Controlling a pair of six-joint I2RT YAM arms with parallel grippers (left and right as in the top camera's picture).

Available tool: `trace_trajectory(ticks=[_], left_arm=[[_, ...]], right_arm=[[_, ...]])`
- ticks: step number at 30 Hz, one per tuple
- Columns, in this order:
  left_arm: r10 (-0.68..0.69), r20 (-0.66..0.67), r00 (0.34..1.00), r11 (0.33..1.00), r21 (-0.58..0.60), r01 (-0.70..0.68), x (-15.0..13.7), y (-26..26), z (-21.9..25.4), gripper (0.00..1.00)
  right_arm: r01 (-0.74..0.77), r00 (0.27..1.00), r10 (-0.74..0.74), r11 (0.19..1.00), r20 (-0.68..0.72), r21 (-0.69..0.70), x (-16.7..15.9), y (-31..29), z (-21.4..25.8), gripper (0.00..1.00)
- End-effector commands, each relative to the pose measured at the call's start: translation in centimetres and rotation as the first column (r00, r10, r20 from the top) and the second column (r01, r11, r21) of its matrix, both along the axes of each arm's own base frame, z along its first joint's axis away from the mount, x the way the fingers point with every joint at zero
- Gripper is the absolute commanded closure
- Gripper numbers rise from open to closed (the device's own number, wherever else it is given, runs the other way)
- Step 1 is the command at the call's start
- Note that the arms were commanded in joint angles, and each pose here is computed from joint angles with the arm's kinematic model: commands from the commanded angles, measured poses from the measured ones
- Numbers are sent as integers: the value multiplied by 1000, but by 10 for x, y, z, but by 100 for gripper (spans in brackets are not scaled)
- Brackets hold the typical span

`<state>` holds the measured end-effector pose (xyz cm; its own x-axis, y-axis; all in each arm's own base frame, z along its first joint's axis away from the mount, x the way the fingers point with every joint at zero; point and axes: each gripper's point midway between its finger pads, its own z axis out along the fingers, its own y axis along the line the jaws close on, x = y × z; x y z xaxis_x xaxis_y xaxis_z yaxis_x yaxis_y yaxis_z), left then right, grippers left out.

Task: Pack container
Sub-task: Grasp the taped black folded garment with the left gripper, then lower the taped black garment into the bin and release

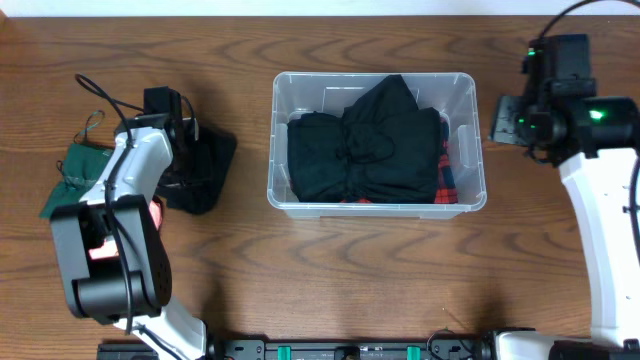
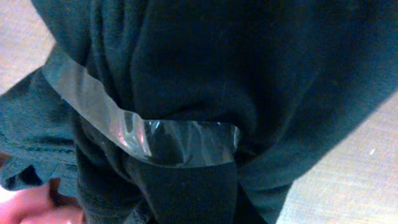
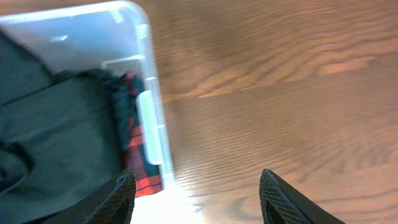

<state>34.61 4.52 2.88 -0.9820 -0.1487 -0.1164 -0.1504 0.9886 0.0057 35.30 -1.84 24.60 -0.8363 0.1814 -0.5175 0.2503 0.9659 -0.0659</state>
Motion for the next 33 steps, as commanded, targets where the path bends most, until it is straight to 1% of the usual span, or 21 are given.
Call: trace_trajectory(ticks=[1,5,8,11,14,15,18,21,24,28,33], left_arm=[[-10,162,987,998,59,1,21,5,69,94],[-68,347,935,996,75,45,27,-18,153,94],[-51,496,867,999,35,39,21,-47,213,94],[-19,577,816,998,-42,53,10,-85,244,94],[-10,605,796,987,-122,105,2,-131,255,94],[-18,608,794,983,-135,126,0,-144,256,94],[-15,593,805,982,-142,123,0,-171,246,94],[-74,547,834,979,-118,165,3,-194,223,94],[-109,479,871,979,-100,177,8,-209,192,94],[-81,401,912,985,-110,136,14,-222,157,94],[-43,369,928,986,-136,100,17,-240,137,94]], right_arm=[[70,995,-66,996,77,-52,-14,-27,26,37],[147,980,-137,987,148,-60,-31,-52,50,36],[200,964,-186,978,192,-56,-44,-67,63,36],[209,959,-191,976,210,-67,-53,-73,71,35],[200,961,-180,977,211,-75,-56,-73,73,34],[200,961,-180,977,207,-76,-56,-73,72,35],[199,964,-181,977,197,-75,-58,-72,70,34],[185,966,-170,981,196,-59,-57,-69,70,34],[165,968,-155,986,196,-36,-55,-64,69,34],[165,969,-155,986,193,-37,-54,-64,68,34],[166,969,-156,986,192,-37,-54,-64,68,34]])
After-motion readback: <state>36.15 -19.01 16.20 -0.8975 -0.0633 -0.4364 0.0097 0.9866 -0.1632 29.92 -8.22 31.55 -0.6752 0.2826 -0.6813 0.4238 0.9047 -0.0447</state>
